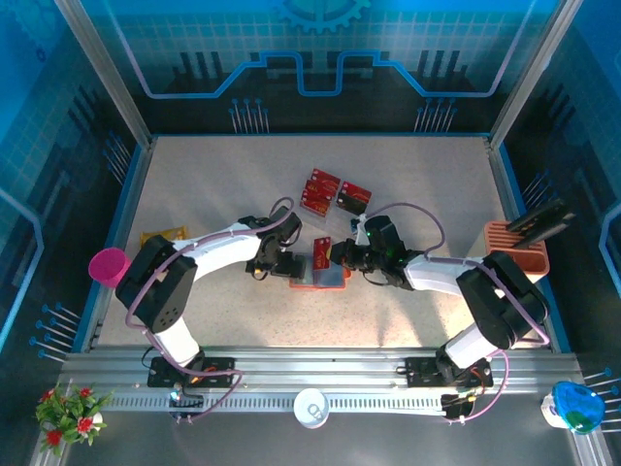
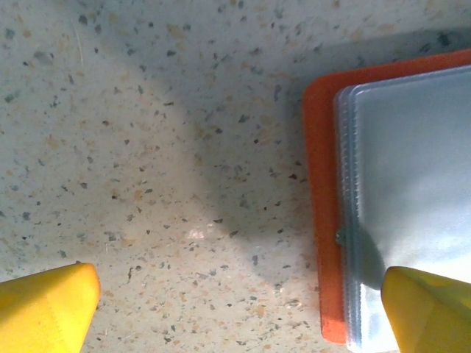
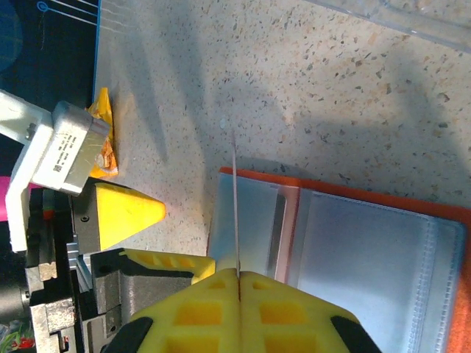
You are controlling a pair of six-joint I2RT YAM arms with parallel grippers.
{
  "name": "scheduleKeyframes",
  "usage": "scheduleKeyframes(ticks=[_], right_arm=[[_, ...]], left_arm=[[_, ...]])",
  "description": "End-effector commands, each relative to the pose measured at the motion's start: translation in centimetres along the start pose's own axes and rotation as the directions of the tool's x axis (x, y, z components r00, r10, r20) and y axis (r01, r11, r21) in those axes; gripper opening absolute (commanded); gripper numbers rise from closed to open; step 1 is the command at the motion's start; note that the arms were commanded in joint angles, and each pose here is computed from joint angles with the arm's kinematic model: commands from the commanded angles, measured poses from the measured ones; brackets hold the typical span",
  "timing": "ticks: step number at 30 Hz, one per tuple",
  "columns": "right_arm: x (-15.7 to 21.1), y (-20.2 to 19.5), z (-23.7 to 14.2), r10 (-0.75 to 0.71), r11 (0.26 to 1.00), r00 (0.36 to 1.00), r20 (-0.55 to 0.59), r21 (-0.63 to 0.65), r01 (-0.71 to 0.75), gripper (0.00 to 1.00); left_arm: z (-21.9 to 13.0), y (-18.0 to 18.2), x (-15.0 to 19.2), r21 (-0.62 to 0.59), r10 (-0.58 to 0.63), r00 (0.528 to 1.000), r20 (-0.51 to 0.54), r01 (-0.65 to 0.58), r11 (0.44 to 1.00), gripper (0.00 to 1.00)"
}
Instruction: Put the credit cards into the card holder
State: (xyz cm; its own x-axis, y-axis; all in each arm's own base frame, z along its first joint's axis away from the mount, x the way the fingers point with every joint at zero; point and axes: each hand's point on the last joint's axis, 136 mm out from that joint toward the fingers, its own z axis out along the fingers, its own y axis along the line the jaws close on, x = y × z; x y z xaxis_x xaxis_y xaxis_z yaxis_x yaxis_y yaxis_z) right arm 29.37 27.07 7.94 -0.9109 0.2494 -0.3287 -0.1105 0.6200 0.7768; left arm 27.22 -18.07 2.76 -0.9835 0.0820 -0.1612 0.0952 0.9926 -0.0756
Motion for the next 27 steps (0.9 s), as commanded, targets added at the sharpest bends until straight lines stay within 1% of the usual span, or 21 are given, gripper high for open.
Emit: scheduleKeyframes(ticks=[1,9,27], right_arm=[[0.1,0.1,0.5,-0.011,1.0,1.0,0.013,-0.011,0.011,0.0],[0.4,-0.9,0.7,-0.008,1.0,1.0,0.021,0.016,0.007,0.0],[2.0,-2.3,1.9,-0.001,0.999,1.0,-0.019,0.045,0.002,0.0]], left_arm=[[0.9,1.1,1.4,-0.062,0.018,0.998,-0.054,-0.022,0.998,0.99],[1.4,1.6,2.2,-0.091,0.016,0.996,-0.087,-0.024,0.996,0.99],[1.6,1.8,2.6,-0.09,0.01,0.995,-0.096,-0.018,0.996,0.99]])
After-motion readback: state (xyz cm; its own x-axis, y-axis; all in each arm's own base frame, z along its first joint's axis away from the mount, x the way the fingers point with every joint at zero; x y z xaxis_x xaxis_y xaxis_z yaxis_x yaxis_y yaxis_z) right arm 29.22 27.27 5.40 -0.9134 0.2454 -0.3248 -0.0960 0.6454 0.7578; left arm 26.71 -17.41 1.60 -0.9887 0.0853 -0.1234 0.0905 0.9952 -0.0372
